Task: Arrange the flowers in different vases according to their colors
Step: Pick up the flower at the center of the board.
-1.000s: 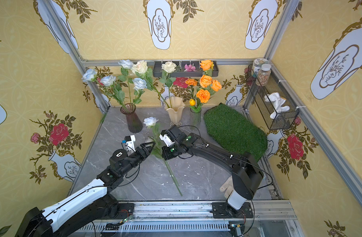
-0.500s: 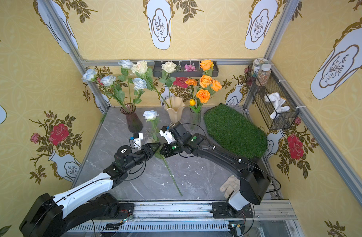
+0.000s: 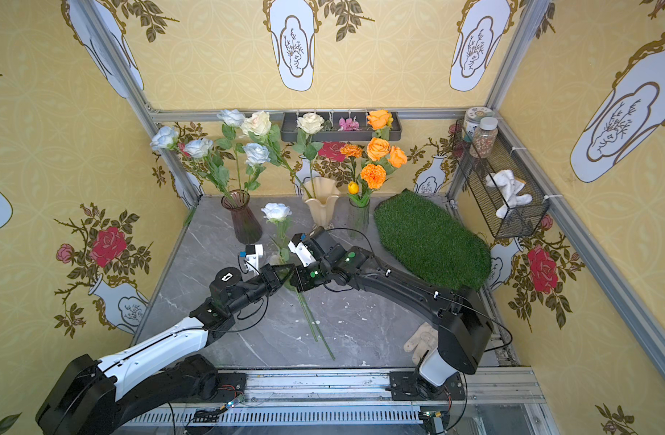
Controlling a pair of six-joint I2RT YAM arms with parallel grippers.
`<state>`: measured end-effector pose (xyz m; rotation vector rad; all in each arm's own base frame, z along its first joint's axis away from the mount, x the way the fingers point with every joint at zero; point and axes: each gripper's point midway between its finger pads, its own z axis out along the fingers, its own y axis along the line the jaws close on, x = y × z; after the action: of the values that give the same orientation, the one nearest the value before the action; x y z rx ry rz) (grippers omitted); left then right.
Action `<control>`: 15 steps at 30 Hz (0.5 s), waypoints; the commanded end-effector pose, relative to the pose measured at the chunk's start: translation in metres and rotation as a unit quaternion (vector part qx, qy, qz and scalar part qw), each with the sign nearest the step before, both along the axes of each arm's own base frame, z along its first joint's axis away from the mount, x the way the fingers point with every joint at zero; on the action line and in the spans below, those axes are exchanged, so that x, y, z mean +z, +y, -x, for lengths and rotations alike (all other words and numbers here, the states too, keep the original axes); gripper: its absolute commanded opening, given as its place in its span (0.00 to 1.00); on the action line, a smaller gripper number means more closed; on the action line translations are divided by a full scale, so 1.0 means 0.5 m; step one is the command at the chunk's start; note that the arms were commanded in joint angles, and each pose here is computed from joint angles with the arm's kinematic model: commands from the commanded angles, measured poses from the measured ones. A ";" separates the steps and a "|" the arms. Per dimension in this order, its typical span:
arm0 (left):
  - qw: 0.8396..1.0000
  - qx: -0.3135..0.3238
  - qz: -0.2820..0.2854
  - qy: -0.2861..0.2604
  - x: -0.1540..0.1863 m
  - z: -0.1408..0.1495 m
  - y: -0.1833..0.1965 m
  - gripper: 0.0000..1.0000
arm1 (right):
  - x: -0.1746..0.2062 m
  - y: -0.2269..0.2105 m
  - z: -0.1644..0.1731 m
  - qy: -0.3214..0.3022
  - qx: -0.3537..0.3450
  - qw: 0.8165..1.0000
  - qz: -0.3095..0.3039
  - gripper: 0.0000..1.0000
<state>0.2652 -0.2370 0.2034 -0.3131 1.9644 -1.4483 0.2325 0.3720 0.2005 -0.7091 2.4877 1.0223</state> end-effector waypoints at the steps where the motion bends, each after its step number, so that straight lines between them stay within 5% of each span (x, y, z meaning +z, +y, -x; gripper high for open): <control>1: 1.000 0.011 0.005 -0.016 0.009 -0.004 0.007 0.00 | 0.006 -0.005 -0.017 -0.021 -0.020 0.999 0.013 0.00; 2: 1.000 0.014 0.005 -0.016 0.009 -0.004 0.009 0.00 | 0.006 -0.008 -0.019 -0.024 -0.025 0.999 0.018 0.01; 5: 1.000 0.023 0.000 -0.016 0.009 -0.005 0.017 0.00 | 0.010 -0.018 -0.023 -0.033 -0.041 0.998 0.027 0.28; 7: 0.999 0.037 -0.012 -0.012 0.006 -0.005 0.028 0.00 | 0.016 -0.035 -0.033 -0.055 -0.070 0.995 0.043 0.73; 9: 0.998 0.050 -0.024 -0.012 0.009 -0.006 0.041 0.00 | 0.032 -0.055 -0.041 -0.084 -0.102 0.990 0.050 0.97; 15: 0.986 0.111 -0.122 -0.020 0.040 -0.025 0.095 0.00 | 0.058 -0.126 -0.055 -0.127 -0.192 0.973 0.030 0.97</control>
<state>0.2719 -0.2089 0.2355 -0.3716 1.9094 -1.2721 0.2436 0.3231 0.2202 -0.4738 2.3885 0.7312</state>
